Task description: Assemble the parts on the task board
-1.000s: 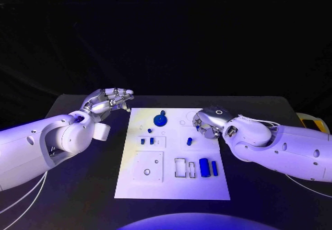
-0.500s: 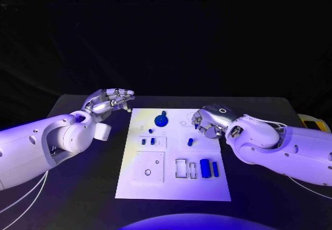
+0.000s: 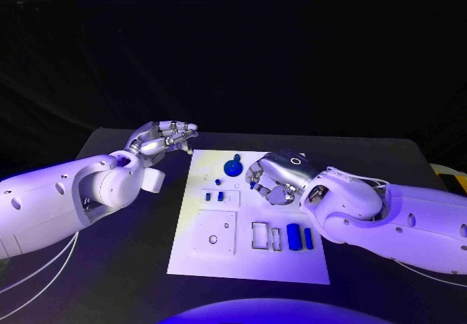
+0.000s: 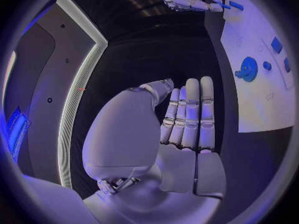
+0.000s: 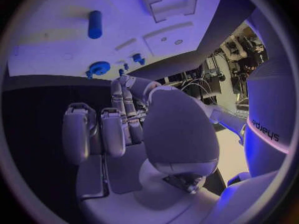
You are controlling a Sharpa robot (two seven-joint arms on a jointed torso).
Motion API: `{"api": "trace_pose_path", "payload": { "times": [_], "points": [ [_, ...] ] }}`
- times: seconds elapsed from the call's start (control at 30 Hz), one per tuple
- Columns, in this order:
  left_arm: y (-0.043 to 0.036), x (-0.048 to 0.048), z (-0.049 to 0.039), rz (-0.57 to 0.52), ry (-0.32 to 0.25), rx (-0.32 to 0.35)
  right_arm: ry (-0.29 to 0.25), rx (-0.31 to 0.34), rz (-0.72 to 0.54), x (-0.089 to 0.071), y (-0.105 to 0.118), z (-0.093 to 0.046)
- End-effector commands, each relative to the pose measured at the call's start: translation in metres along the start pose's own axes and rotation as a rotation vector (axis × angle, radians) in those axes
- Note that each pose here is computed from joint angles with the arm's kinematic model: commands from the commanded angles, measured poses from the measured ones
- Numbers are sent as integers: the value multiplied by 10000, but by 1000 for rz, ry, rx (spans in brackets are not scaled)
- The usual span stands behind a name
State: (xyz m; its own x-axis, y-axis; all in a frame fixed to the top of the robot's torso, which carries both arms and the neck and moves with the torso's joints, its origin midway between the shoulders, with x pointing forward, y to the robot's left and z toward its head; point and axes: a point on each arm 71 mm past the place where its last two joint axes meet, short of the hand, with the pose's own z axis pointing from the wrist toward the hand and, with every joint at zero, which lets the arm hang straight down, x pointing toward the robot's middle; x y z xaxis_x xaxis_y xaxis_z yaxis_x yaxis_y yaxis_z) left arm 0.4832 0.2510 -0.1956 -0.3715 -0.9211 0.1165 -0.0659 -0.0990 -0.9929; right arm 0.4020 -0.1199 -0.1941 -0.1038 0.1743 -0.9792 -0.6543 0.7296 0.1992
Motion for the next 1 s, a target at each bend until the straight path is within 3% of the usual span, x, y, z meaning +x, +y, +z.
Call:
{"api": "trace_pose_path", "payload": {
  "times": [0.03,0.5,1.0],
  "points": [
    [-6,26,11,-1,13,8,-10,-38,28,32,111,29],
    [6,75,41,-5,25,4,34,-72,122,513,354,80],
    [9,94,52,-6,29,4,70,-73,145,774,426,75]
  ]
}}
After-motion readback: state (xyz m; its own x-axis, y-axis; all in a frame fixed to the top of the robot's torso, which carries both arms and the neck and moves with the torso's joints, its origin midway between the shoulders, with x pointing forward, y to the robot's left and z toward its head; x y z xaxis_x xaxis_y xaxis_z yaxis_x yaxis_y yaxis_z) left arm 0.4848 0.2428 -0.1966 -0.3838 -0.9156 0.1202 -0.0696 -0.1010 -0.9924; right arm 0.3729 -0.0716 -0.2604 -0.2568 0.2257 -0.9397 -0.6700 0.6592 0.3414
